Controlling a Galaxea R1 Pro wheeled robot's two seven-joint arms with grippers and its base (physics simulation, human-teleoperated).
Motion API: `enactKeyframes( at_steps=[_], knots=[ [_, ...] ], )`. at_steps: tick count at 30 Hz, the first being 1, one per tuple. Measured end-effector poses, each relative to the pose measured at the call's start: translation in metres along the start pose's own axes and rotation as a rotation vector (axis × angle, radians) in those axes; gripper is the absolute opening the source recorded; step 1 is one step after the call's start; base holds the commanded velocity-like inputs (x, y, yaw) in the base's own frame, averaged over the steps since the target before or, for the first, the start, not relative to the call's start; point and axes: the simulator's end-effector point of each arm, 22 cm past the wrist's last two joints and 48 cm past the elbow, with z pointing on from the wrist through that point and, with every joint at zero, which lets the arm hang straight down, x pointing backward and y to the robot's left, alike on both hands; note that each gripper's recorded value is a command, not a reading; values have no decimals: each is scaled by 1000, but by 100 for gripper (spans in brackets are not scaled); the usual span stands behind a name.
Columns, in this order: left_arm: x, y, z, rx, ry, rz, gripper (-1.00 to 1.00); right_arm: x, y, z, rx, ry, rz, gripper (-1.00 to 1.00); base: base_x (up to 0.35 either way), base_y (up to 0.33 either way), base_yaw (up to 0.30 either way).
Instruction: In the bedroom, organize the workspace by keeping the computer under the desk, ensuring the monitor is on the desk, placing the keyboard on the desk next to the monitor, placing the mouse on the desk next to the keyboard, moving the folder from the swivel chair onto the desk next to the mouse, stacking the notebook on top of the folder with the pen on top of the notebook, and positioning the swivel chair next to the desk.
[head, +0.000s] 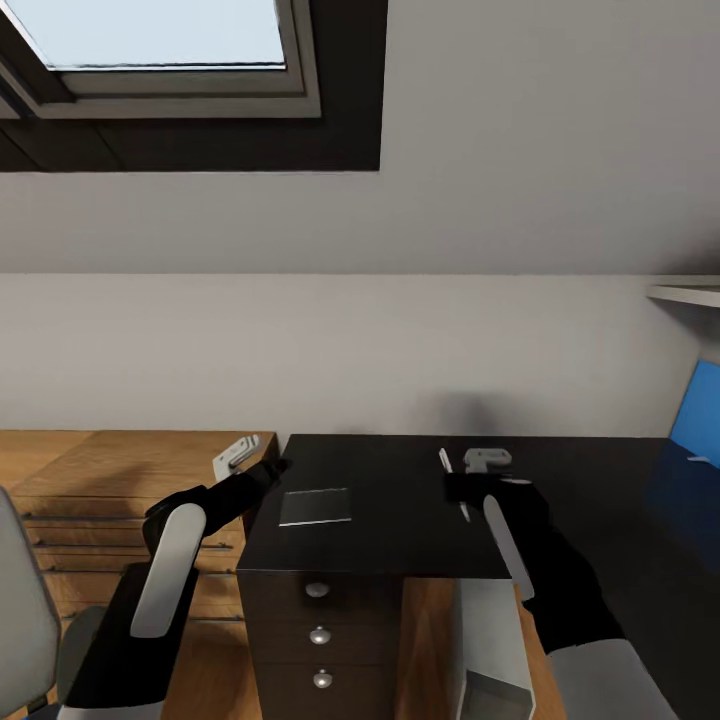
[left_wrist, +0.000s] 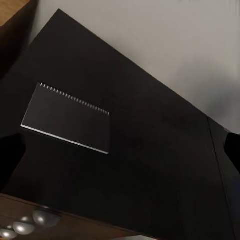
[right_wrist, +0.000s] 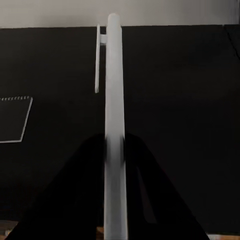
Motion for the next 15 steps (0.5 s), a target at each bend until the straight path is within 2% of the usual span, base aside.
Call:
enactKeyframes(
  at_steps=[2,5,8,9,15],
  knots=[
    [-4,6,-1,-9,-9,-15,100,12,-2,16,7,-5,6,-100,0,0,0],
    [-8,10,-1,-16,-14,-26,100,36,-10,53,27,70,10,-100,0,0,0],
    [-9,11,-1,-16,-12,-27,100,54,-16,69,39,120,14,-100,0,0,0],
    [-8,12,-1,-15,-9,-28,100,65,-20,82,52,141,16,-100,0,0,0],
    [-8,13,-1,-13,-7,-29,100,88,-30,98,76,216,21,-100,0,0,0]
  ],
)
